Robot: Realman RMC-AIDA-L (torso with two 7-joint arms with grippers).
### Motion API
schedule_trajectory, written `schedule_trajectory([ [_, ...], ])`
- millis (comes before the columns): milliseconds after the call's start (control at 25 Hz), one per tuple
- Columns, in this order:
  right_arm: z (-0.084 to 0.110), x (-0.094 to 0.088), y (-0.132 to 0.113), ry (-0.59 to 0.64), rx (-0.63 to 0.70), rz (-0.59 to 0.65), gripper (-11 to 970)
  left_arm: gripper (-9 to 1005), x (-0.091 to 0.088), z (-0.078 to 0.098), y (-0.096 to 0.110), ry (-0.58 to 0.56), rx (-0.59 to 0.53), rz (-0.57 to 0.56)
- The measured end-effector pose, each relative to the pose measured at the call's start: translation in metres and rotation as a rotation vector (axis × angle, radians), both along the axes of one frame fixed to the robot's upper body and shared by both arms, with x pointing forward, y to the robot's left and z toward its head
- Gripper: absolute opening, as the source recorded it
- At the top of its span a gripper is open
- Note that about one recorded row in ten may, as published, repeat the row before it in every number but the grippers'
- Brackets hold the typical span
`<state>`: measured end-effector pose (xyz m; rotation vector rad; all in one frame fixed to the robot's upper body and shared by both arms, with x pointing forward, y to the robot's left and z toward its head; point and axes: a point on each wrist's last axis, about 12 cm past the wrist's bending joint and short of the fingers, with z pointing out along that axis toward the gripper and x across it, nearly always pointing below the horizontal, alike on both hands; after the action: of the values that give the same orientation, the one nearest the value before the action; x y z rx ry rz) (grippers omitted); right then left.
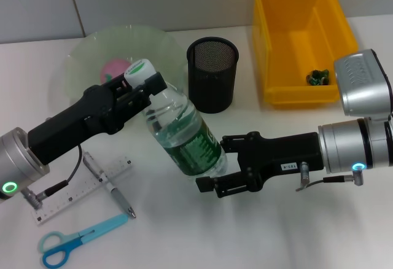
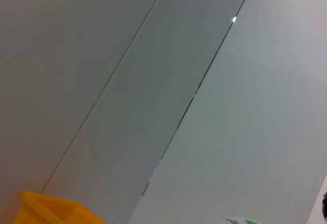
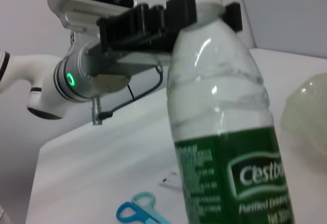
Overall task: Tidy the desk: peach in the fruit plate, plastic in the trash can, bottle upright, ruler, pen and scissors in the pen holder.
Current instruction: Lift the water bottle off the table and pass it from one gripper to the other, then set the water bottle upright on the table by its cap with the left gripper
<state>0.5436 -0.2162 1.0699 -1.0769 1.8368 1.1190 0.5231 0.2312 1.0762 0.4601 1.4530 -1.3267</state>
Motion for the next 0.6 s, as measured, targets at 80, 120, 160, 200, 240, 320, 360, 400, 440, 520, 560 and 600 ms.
schedule_trajectory([
  [80,-0.001,-0.001,-0.001,0.003,-0.006,0.001,819,444,0.000,0.001,0.001,-0.003,-0.006,0.008],
  [120,-0.002,-0.001,-0.001,0.004,-0.007,0.002,819,444,0.000,0.001,0.001,-0.003,-0.008,0.011],
  [160,-0.002,-0.001,-0.001,0.006,-0.008,0.003,819,444,0.001,0.001,0.002,-0.003,-0.009,0.013],
  [200,-0.002,-0.002,-0.001,0.007,-0.008,0.003,819,444,0.001,0.001,0.002,-0.004,-0.009,0.015],
  [240,-0.003,-0.002,-0.001,0.008,-0.009,0.003,818,444,0.001,0.001,0.002,-0.004,-0.009,0.015],
  [320,-0.004,-0.003,-0.002,0.011,-0.012,0.004,818,444,0.001,0.001,0.003,-0.007,-0.007,0.018],
  [360,-0.004,-0.004,-0.002,0.013,-0.014,0.004,818,444,0.001,0.002,0.004,-0.010,-0.006,0.020],
  [400,-0.005,-0.004,-0.002,0.015,-0.015,0.004,817,444,0.001,0.002,0.005,-0.013,-0.005,0.023],
  [440,-0.005,-0.004,-0.002,0.016,-0.015,0.003,817,444,0.001,0.002,0.006,-0.017,-0.005,0.028],
  [520,-0.006,-0.006,-0.003,0.019,-0.015,0.000,817,444,0.001,0.003,0.008,-0.025,-0.005,0.040],
  [560,-0.007,-0.006,-0.004,0.020,-0.015,-0.002,817,444,0.001,0.003,0.009,-0.028,-0.004,0.044],
  [600,-0.007,-0.007,-0.005,0.022,-0.016,-0.005,817,444,0.001,0.004,0.013,-0.040,0.002,0.055],
])
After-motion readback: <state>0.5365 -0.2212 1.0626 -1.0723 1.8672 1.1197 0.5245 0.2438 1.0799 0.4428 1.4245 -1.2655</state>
